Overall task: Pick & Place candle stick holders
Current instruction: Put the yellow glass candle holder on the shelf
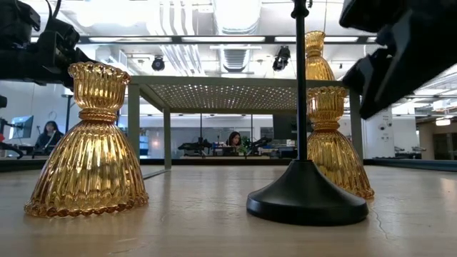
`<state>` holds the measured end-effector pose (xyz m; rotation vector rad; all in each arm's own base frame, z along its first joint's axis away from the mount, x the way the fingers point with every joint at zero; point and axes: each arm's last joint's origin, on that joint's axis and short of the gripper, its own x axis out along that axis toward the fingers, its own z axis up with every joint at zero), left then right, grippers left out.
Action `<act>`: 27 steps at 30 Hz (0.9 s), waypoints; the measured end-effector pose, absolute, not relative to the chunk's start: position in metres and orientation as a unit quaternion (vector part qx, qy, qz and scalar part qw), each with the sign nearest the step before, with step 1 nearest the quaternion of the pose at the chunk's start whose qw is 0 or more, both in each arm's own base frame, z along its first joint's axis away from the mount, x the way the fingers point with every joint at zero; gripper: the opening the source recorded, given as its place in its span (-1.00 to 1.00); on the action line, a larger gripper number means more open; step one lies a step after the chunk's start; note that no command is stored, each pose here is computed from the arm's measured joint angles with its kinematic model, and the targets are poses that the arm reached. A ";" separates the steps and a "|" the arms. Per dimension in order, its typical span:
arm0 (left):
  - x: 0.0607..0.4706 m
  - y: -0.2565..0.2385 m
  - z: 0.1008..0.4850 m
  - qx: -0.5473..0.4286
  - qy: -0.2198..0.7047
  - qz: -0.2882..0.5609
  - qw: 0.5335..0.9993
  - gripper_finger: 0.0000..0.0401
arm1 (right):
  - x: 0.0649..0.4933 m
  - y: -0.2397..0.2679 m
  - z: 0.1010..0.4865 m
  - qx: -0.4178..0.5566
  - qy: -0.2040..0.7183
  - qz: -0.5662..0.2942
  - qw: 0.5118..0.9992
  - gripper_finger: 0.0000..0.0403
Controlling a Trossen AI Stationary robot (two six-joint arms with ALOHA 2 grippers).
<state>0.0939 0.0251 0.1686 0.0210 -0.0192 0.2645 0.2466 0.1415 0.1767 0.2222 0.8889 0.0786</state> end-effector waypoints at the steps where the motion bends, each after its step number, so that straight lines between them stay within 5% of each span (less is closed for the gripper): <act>1: 0.094 0.025 0.169 0.010 -0.010 0.132 0.991 -0.93 | 0.247 0.143 0.176 0.110 0.429 0.038 0.896 -0.34; 11: 0.094 0.025 0.168 0.010 -0.008 0.132 0.991 -0.93 | 0.261 0.154 0.203 0.126 0.392 0.062 0.909 -0.31; 27: 0.095 0.025 0.168 0.009 -0.003 0.132 0.991 -0.93 | 0.319 0.154 0.248 -0.078 0.526 0.093 0.842 -0.42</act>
